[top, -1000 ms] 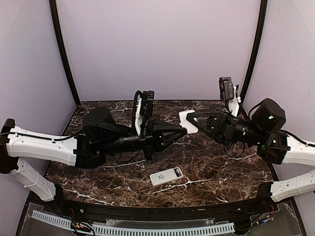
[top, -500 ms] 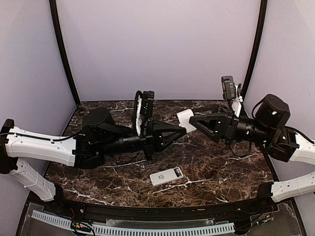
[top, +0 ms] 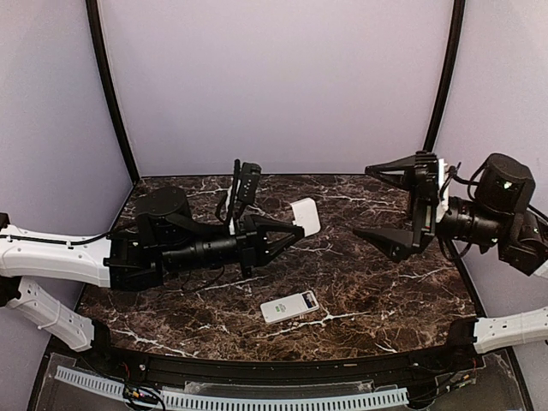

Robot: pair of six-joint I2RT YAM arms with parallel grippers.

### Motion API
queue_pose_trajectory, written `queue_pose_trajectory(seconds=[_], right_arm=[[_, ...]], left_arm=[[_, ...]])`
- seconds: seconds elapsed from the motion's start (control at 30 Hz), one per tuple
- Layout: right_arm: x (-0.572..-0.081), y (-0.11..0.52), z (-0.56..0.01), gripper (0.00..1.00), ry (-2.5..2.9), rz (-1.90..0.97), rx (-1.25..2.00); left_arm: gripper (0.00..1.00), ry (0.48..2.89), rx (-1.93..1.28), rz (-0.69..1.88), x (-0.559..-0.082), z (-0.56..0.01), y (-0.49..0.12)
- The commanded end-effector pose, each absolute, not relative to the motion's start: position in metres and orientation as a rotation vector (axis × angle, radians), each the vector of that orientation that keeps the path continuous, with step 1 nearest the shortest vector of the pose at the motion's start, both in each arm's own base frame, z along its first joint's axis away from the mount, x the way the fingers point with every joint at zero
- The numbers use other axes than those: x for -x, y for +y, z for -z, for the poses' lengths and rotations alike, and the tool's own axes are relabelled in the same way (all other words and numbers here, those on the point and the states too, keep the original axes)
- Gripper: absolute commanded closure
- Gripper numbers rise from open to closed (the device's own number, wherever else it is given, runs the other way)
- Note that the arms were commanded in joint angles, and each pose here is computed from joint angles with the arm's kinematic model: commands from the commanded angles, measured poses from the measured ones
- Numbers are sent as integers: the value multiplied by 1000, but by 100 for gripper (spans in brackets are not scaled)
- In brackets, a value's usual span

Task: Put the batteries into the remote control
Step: Pass from the right arm to the left, then pass from the left arm to the right

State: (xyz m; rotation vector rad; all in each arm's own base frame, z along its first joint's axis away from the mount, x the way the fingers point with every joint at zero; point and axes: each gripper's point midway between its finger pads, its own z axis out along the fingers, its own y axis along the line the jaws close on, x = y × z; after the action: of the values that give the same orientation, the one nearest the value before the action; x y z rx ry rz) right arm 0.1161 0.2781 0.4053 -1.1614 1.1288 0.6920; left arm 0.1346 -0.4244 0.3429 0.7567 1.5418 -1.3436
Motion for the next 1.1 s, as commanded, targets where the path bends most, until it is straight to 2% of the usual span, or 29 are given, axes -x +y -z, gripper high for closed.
queue_pose_trajectory(seconds=[0.0,0.33,0.9,1.07], right_arm=[[-116,302,-358,1,917,-400,1518],[-128,338,-346,1,801,-283,1654],[-127,350,-334,26,778,-260,1683],[-129,350,-331,26,775,-227,1688]], left_arm=[[100,1677,-766,1349,-132,-319,-417],[100,1716,-805,1369,-126,-309,-418],[100,1705,-799,1405,-127,-313,-424],[100,1709,-809,1405,-126,-312,-426]])
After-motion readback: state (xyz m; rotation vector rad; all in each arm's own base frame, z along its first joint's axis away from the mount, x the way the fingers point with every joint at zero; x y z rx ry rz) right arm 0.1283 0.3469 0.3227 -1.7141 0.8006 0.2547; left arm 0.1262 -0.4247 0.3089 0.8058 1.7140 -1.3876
